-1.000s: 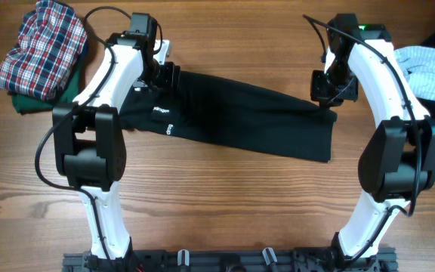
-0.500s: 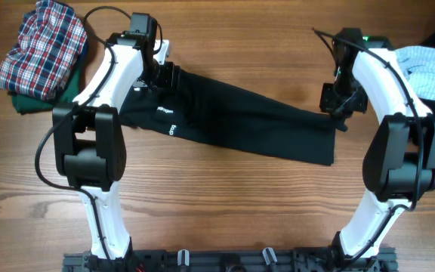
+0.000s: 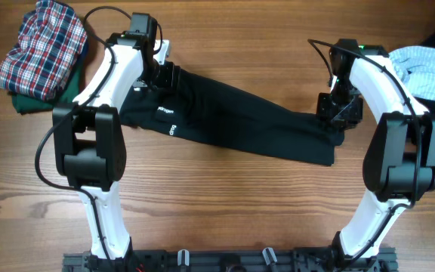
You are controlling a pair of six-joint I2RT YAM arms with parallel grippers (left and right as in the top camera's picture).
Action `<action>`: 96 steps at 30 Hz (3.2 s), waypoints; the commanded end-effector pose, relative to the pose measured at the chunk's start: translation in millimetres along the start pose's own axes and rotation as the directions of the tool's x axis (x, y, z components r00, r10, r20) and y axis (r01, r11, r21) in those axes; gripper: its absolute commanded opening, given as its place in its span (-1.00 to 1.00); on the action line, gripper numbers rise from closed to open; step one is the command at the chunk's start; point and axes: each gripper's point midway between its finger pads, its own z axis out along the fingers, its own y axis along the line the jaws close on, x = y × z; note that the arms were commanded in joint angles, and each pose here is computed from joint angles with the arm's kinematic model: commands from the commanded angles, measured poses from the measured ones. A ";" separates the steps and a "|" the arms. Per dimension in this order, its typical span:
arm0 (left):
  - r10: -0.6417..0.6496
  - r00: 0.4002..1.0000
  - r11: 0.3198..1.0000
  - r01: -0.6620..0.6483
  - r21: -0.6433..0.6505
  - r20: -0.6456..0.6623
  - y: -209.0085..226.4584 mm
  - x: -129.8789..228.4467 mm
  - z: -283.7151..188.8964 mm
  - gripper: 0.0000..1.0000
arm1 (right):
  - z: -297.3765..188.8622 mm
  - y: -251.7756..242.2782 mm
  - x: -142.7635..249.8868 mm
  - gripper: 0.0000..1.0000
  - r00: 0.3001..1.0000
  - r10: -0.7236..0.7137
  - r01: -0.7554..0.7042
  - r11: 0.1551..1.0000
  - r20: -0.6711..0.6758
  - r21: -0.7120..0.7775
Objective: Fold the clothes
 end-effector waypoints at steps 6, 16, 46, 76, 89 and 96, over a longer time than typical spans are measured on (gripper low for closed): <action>0.001 1.000 1.000 -0.001 -0.015 -0.003 7.9 0.3 6.2 0.56 | -15.8 53.7 -20.8 -0.03 0.984 -0.126 0.158 0.946 0.129 -0.281; 0.000 1.000 1.000 0.000 -0.015 -0.005 8.0 1.0 6.2 0.57 | -24.1 109.6 -49.3 -0.06 0.927 -0.202 0.299 0.907 0.316 -0.296; -0.002 1.000 1.000 0.002 -0.016 -0.008 9.0 1.6 6.1 0.69 | 2.9 153.3 -46.5 -0.91 0.928 -0.196 0.299 0.899 0.317 -0.320; -0.001 1.000 1.000 0.001 -0.016 0.000 8.9 -0.4 6.1 0.73 | 18.1 147.2 -3.0 -0.91 0.943 -0.261 0.315 0.899 0.206 -0.305; -0.006 1.000 1.000 0.006 -0.024 0.006 12.9 -1.9 5.6 0.99 | 64.9 161.6 -47.1 -0.91 0.918 -0.245 0.334 0.901 0.311 -0.278; -0.028 1.000 0.999 0.028 -0.028 0.009 23.3 -2.4 4.1 0.99 | 57.3 155.7 -81.1 -0.89 0.881 -0.217 0.325 0.923 0.420 -0.206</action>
